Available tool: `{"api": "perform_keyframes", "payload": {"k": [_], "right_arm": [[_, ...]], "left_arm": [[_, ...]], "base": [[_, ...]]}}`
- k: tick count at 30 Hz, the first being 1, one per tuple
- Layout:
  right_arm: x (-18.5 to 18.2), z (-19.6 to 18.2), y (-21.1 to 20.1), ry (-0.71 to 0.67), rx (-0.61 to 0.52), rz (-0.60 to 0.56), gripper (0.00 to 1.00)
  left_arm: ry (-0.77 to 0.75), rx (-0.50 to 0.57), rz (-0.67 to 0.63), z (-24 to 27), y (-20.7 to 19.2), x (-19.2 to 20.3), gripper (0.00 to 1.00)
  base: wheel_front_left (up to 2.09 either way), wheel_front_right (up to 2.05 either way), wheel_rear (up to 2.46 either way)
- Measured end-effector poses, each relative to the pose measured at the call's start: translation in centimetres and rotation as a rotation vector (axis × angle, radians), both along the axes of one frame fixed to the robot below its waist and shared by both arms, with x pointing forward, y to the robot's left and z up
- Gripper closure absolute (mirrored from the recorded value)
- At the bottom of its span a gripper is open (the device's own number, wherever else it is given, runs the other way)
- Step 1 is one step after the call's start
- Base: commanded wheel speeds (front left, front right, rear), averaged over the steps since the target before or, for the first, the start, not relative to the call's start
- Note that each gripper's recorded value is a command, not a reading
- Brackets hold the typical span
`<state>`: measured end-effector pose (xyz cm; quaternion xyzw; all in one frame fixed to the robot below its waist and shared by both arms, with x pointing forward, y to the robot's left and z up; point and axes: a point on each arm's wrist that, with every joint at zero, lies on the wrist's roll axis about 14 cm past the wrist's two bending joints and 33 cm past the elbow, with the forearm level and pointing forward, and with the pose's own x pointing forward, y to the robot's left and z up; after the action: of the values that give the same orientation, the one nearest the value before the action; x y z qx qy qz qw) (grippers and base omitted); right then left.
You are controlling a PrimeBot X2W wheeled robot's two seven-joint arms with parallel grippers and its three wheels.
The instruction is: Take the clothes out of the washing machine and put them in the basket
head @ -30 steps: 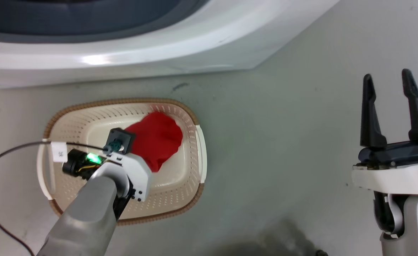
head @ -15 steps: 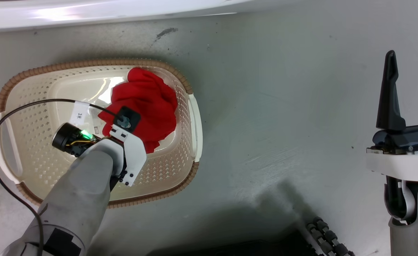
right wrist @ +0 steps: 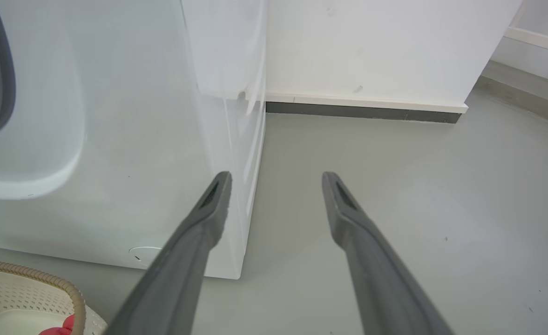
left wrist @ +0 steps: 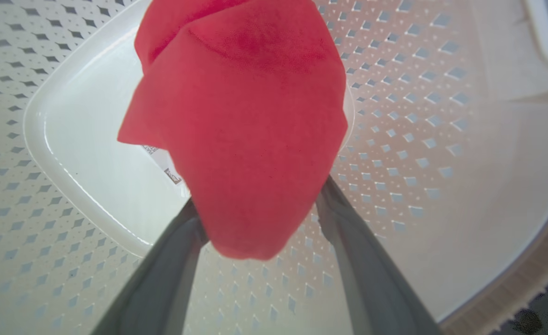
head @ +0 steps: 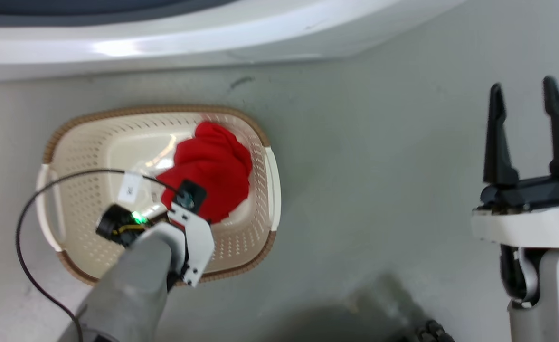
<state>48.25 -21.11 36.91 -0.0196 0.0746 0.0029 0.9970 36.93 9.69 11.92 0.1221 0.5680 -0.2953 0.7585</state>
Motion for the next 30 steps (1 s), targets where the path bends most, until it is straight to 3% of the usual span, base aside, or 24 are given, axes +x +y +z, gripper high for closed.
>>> {"api": "perform_keyframes", "payload": {"k": [5, 20, 30], "right_arm": [[-1.1, 2.3, 1.0, -0.028, 0.013, 0.023, 0.0], [-4.6, 9.4, 3.8, -0.153, 0.055, 0.089, 0.0], [-6.7, 11.7, 4.9, -0.198, 0.06, 0.118, 0.0]], "left_arm": [[-0.048, -0.037, 0.062, 3.1, -0.1, -1.1, 0.0], [-0.381, -0.118, 0.233, 13.0, 1.9, 1.3, 0.0], [-0.74, -0.183, 0.39, 21.9, 3.7, 5.6, 0.0]], "base": [[0.0, 0.0, 0.0], [0.0, 0.0, 0.0], [0.0, 0.0, 0.0]]}}
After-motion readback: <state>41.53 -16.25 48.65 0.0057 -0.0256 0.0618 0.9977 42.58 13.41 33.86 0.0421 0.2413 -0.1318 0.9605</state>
